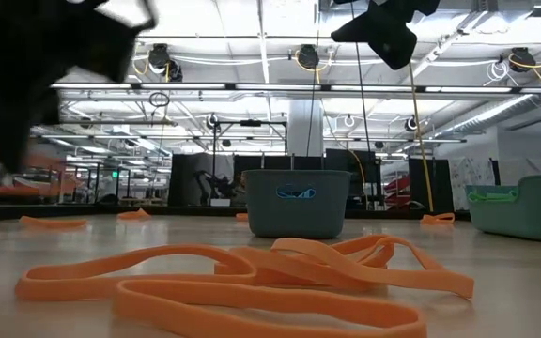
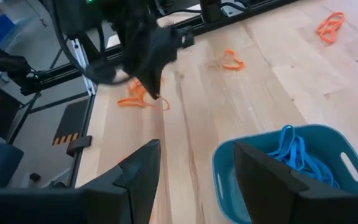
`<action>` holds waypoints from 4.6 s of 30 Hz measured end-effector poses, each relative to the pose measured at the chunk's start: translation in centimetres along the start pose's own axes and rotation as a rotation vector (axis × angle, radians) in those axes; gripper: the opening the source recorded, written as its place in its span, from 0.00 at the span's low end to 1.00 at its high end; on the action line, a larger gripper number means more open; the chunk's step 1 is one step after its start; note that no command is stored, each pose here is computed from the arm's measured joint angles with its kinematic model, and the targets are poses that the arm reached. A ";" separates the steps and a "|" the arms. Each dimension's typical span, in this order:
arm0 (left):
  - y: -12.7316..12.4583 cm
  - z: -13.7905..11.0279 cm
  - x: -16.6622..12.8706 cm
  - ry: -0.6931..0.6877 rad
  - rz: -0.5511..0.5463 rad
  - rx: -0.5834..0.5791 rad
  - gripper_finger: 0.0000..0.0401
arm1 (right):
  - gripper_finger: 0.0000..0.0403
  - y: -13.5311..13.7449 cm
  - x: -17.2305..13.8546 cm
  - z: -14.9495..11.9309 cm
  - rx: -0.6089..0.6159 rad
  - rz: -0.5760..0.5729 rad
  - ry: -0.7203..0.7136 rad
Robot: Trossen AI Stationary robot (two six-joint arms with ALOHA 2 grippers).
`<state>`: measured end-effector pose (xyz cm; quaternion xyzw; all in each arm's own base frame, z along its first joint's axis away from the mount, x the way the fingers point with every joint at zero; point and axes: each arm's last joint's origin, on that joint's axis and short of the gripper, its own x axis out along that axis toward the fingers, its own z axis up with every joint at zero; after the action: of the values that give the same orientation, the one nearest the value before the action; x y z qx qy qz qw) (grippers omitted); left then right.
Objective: Sort rubber bands into baskets
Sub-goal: Put the orange rubberband into the orange bin
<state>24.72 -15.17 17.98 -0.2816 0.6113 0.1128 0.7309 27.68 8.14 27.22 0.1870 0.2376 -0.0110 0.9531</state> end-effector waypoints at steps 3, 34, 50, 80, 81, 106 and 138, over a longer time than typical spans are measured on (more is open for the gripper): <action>0.0 1.6 -1.6 -0.132 -0.079 0.128 0.01 | 0.48 0.0 0.4 -0.2 0.011 -0.002 0.004; -0.1 10.2 -6.1 -0.699 -0.414 0.251 0.01 | 0.67 -0.3 5.3 -0.1 0.283 0.126 -0.101; 0.2 10.5 -6.2 -0.714 -0.405 0.257 0.02 | 0.27 -0.5 5.3 -0.3 0.282 0.144 -0.051; 2.5 11.0 -5.5 -0.429 -0.463 0.296 0.56 | 0.00 1.5 -4.0 -5.5 0.428 0.099 0.763; 2.6 11.1 -5.5 -0.438 -0.453 0.296 0.56 | 0.00 1.8 -4.3 -5.9 0.435 0.092 0.796; 6.5 14.2 -6.1 -0.562 -0.301 0.212 0.56 | 0.08 4.0 -5.2 -13.7 0.605 -0.185 1.050; 23.5 22.1 -5.6 -0.422 0.033 -0.180 0.56 | 0.44 5.5 -4.4 -11.3 0.771 0.011 0.822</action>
<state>29.82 17.10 19.00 -0.3060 0.4369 0.2352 0.8125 19.28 17.02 21.99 0.5120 0.5670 -0.0186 0.6450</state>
